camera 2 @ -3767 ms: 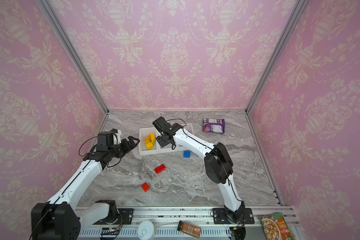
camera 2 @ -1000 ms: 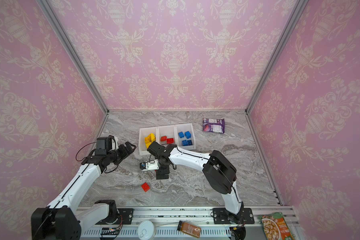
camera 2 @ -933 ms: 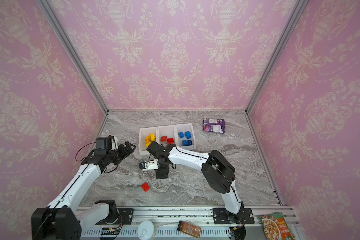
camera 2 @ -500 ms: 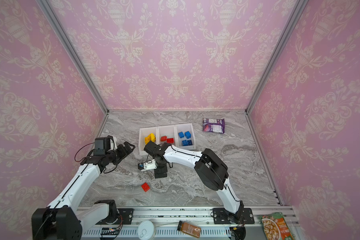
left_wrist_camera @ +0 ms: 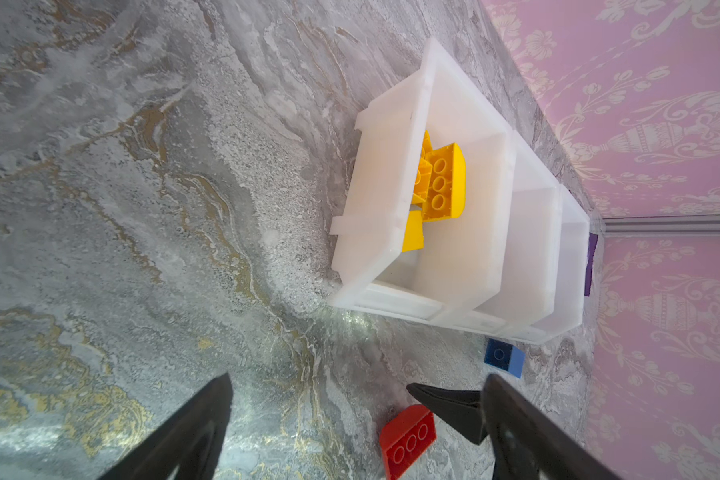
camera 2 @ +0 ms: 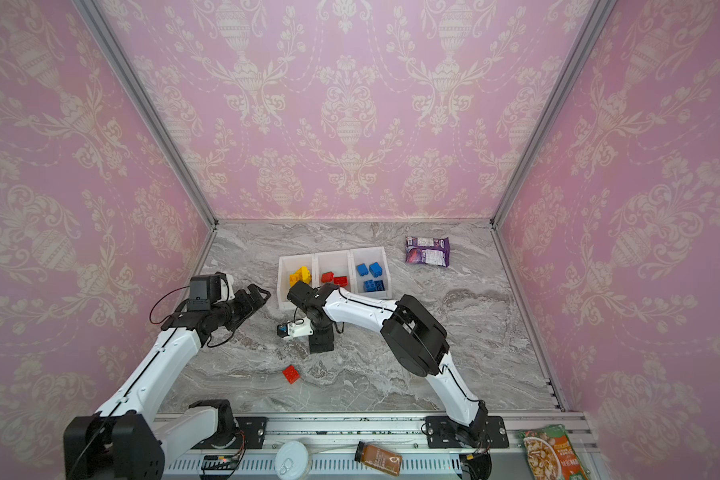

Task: Sort the legos into containers by color
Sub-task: 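Lower the right gripper onto a long red brick and grasp it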

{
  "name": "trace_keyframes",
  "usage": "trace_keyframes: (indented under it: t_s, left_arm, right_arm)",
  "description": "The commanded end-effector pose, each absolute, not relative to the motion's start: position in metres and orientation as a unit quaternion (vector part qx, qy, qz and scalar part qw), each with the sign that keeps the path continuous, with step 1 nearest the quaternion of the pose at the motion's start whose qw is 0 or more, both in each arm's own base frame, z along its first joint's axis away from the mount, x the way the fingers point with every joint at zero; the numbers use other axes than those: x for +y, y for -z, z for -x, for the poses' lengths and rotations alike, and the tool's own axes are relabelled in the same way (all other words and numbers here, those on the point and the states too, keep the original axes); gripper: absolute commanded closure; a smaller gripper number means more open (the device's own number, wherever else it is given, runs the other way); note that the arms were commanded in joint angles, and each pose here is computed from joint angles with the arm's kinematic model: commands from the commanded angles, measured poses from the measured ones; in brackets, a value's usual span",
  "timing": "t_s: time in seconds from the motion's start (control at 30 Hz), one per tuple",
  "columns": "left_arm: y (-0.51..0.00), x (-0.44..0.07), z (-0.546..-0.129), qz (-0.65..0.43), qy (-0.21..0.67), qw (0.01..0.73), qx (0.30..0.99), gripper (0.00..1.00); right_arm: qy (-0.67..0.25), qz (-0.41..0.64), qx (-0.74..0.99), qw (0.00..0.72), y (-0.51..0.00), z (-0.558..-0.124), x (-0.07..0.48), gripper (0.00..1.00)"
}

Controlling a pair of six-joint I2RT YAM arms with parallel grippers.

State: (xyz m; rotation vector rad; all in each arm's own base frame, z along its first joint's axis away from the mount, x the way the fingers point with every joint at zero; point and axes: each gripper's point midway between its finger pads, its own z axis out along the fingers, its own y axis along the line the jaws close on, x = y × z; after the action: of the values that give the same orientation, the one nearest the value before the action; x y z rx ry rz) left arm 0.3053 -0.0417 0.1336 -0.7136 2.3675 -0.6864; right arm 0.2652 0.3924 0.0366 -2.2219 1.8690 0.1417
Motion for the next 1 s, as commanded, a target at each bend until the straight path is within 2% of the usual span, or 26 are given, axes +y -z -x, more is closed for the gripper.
trace_keyframes:
  t_s: [0.0, 0.3, 0.4, 0.43, 0.5, 0.77, 0.97]
  left_arm:
    - [-0.1289, -0.0418, -0.2995, 0.258, 0.256, 0.275, 0.890, 0.04]
    - [-0.1310, -0.0411, -0.2994, 0.260, 0.256, 0.277, 0.889, 0.04]
    - [-0.1301, -0.0412, -0.2980, 0.260, 0.255, 0.276, 0.890, 0.04]
    - [-0.1298, -0.0410, -0.2975, 0.260, 0.255, 0.276, 0.890, 0.04]
    - [-0.1316, -0.0409, -0.2984, 0.260, 0.255, 0.278, 0.889, 0.04]
    - [-0.1328, -0.0409, -0.2984, 0.260, 0.256, 0.279, 0.888, 0.04]
    - [-0.1326, -0.0409, -0.2981, 0.260, 0.256, 0.279, 0.888, 0.04]
  right_arm:
    - [-0.046, 0.751, 0.650, 0.106, -0.0376, -0.2682, 0.3870, 0.11]
    - [-0.048, 0.748, 0.654, 0.101, -0.0345, -0.2672, 0.3868, 0.15]
    - [-0.048, 0.747, 0.656, 0.100, -0.0328, -0.2673, 0.3864, 0.19]
    - [-0.048, 0.747, 0.656, 0.099, -0.0327, -0.2668, 0.3864, 0.25]
    - [-0.049, 0.746, 0.657, 0.100, -0.0327, -0.2673, 0.3869, 0.31]
    - [-0.050, 0.744, 0.659, 0.093, -0.0299, -0.2656, 0.3851, 0.34]
    - [-0.052, 0.743, 0.661, 0.091, -0.0297, -0.2635, 0.3856, 0.46]
